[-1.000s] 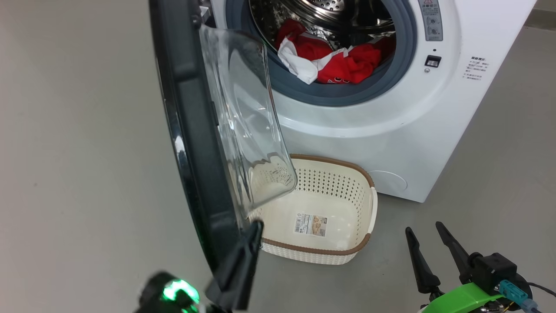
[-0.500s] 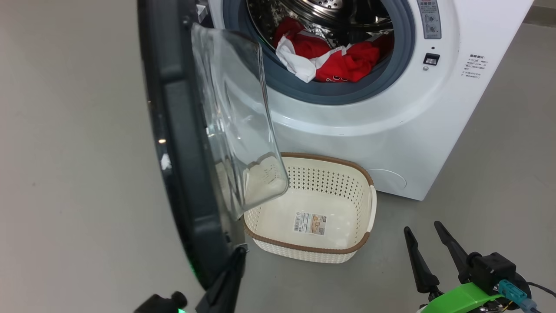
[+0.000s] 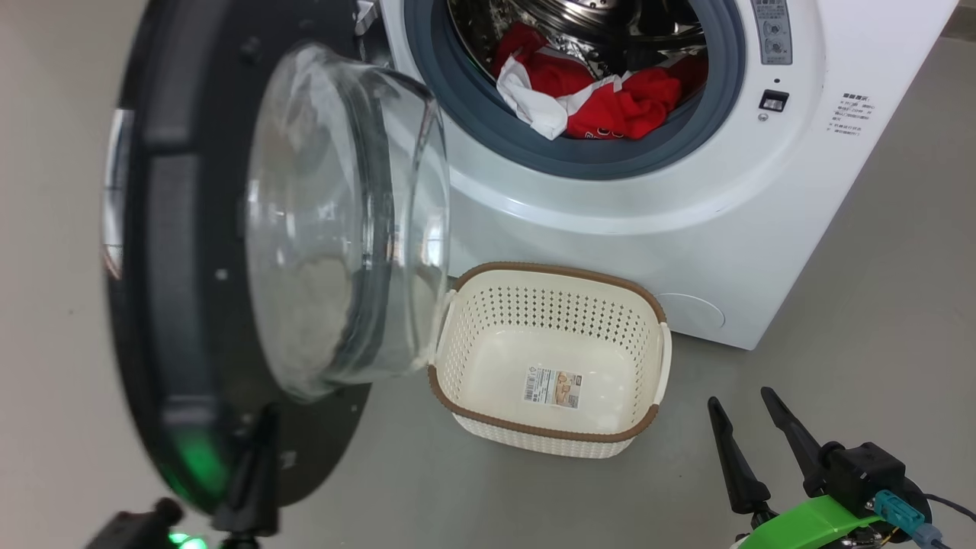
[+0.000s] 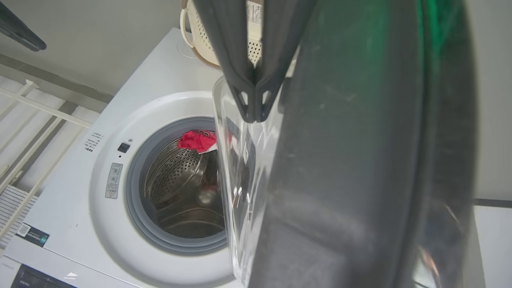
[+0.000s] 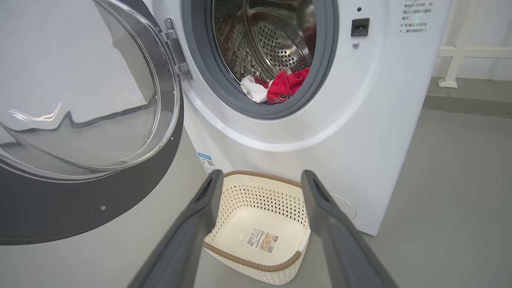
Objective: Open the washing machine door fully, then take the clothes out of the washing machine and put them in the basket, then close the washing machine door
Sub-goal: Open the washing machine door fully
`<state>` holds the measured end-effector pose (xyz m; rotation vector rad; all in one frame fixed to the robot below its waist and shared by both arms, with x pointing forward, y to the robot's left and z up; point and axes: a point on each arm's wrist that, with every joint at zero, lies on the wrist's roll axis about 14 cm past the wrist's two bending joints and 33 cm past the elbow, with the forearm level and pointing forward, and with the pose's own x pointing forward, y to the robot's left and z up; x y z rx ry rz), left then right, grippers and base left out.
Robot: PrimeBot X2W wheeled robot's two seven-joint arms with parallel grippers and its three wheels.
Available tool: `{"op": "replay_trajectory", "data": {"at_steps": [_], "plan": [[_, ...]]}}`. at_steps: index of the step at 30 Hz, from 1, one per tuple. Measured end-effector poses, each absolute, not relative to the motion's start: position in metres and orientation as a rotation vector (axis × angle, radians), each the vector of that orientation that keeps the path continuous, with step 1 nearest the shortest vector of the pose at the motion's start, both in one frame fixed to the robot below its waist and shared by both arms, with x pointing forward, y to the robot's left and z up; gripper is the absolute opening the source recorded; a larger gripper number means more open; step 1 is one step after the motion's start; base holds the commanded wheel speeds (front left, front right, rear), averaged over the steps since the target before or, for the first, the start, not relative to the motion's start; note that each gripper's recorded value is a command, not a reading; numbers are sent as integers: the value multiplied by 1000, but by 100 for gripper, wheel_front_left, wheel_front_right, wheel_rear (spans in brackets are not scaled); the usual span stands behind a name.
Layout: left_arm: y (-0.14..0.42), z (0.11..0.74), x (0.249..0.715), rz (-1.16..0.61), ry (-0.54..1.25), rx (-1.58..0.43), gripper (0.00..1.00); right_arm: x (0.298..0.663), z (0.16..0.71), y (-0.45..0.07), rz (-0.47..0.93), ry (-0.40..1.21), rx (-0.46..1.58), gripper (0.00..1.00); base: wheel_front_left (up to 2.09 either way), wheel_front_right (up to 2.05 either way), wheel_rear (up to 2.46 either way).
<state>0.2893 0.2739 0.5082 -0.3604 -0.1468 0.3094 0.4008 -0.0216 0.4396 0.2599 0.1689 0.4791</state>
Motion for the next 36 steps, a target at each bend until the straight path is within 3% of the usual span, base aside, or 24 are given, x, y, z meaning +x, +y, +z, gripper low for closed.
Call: {"op": "replay_trajectory", "data": {"at_steps": [19,36], "plan": [[394,499,273,667,-144,-288,0,410,427,-28,461,192,254,100,0,0,0],[454,498,286,789,-117,-259,0,423,414,-36,440,208,238,100,0,0,0]]}}
